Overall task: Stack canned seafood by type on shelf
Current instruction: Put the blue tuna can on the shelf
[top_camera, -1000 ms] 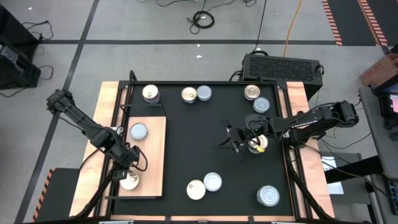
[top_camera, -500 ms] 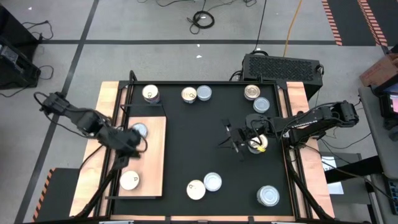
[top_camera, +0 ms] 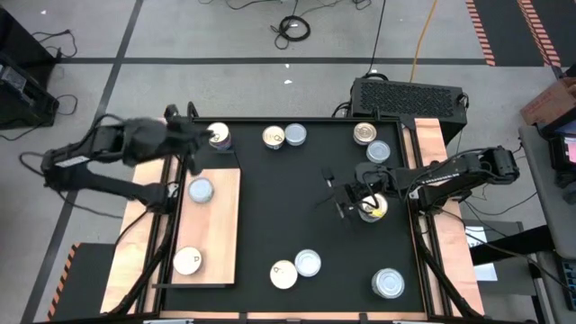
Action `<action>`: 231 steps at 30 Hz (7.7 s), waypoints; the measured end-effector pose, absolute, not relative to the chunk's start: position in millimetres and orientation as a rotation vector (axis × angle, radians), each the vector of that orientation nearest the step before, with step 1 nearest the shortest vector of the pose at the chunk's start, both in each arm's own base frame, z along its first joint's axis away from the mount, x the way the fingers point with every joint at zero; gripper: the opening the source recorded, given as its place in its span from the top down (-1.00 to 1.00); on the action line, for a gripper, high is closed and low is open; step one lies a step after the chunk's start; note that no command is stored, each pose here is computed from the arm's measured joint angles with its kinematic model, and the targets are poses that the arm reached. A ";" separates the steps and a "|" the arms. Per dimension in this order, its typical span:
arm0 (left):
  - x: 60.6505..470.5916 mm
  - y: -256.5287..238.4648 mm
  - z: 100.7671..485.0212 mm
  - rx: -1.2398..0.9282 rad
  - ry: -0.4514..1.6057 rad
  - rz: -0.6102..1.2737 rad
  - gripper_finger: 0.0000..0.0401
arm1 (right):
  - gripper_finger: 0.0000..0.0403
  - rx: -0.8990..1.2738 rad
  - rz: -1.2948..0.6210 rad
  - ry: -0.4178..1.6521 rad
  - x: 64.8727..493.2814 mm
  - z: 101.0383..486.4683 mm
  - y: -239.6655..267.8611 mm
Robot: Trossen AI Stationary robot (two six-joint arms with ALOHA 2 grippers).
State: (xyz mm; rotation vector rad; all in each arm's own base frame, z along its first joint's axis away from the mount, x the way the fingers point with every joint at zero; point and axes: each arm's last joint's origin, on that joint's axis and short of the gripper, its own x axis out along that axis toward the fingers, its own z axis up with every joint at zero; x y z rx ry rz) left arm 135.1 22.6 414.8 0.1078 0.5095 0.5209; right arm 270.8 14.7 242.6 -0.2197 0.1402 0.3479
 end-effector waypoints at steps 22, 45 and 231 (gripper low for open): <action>133.9 242.0 301.7 -0.678 0.923 0.651 0.79 | 1.00 -0.266 0.228 0.309 265.6 227.2 -27.3; 114.9 281.7 272.2 -0.693 1.194 0.758 0.38 | 1.00 -0.089 0.162 0.392 261.1 221.3 -42.1; 142.5 245.6 210.5 -0.939 0.983 0.776 0.37 | 1.00 -0.016 0.199 0.462 260.1 215.5 -29.7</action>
